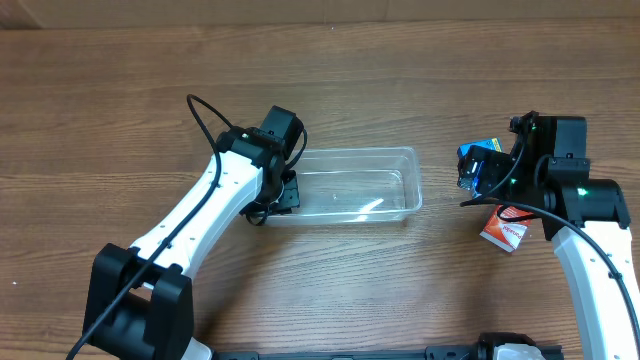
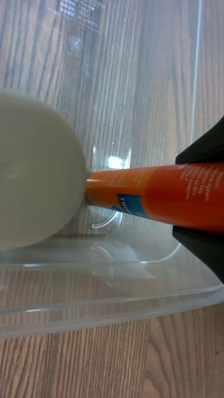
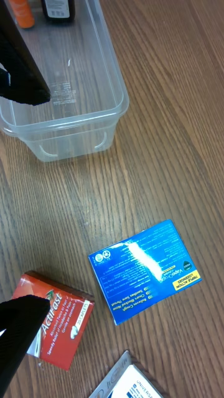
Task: Pack container
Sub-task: 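Place the orange bottle upright in the container's left end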
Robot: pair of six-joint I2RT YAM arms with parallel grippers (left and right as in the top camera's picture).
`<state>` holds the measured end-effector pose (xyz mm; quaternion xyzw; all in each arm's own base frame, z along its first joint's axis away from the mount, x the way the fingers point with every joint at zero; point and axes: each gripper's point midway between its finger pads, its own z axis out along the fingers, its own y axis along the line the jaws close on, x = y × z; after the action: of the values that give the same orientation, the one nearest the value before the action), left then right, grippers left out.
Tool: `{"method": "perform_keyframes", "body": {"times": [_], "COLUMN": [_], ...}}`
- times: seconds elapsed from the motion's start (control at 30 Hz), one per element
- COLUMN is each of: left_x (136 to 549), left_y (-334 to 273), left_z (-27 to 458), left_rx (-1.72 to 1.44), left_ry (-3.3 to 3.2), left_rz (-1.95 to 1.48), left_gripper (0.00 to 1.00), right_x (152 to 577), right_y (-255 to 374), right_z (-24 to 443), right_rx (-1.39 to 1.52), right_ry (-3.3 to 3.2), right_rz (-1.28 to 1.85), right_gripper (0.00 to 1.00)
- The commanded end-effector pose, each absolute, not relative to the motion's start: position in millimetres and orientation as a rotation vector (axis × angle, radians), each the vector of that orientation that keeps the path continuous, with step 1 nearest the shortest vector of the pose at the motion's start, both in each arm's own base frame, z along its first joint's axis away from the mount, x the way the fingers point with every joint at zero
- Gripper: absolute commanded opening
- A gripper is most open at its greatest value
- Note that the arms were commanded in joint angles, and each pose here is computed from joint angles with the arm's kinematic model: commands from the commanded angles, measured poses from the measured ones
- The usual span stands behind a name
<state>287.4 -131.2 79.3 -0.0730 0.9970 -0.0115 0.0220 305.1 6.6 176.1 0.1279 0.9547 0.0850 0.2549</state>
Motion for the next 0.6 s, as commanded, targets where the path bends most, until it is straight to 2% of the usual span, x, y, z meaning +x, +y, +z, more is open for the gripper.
{"method": "perform_keyframes", "body": {"times": [0.0, 0.1, 0.17, 0.2, 0.23, 0.3, 0.4, 0.57], "left_x": [294.1, 294.6, 295.5, 295.6, 295.6, 295.8, 298.7, 320.8], "left_y": [-119.2, -118.7, -119.2, -119.3, -119.2, -119.3, -120.6, -130.3], "left_z": [74.1, 74.1, 74.3, 74.5, 74.5, 74.7, 77.9, 111.9], "left_rx": [-0.280, -0.276, -0.255, -0.254, -0.254, -0.254, -0.253, -0.221], "left_ry": [3.084, 3.083, 3.082, 3.082, 3.082, 3.081, 3.072, 3.003], "left_rz": [0.008, 0.008, 0.004, 0.004, 0.004, 0.004, -0.005, -0.061], "left_gripper": [0.04, 0.04, 0.31, 0.38, 0.59, 0.67, 0.69, 0.70], "right_x": [312.2, 312.2, 312.3, 312.3, 312.2, 312.2, 312.3, 312.3], "right_y": [5.7, 5.7, 5.7, 5.7, 5.7, 5.7, 5.7, 5.6], "right_z": [188.2, 188.2, 188.3, 188.3, 188.2, 188.2, 188.3, 188.3], "right_rx": [0.350, 0.350, 0.350, 0.350, 0.350, 0.350, 0.350, 0.350], "right_ry": [2.557, 2.557, 2.557, 2.557, 2.557, 2.557, 2.557, 2.557], "right_rz": [0.241, 0.241, 0.241, 0.241, 0.241, 0.241, 0.241, 0.240], "right_gripper": [1.00, 1.00, 1.00, 1.00, 1.00, 1.00, 1.00, 1.00]}}
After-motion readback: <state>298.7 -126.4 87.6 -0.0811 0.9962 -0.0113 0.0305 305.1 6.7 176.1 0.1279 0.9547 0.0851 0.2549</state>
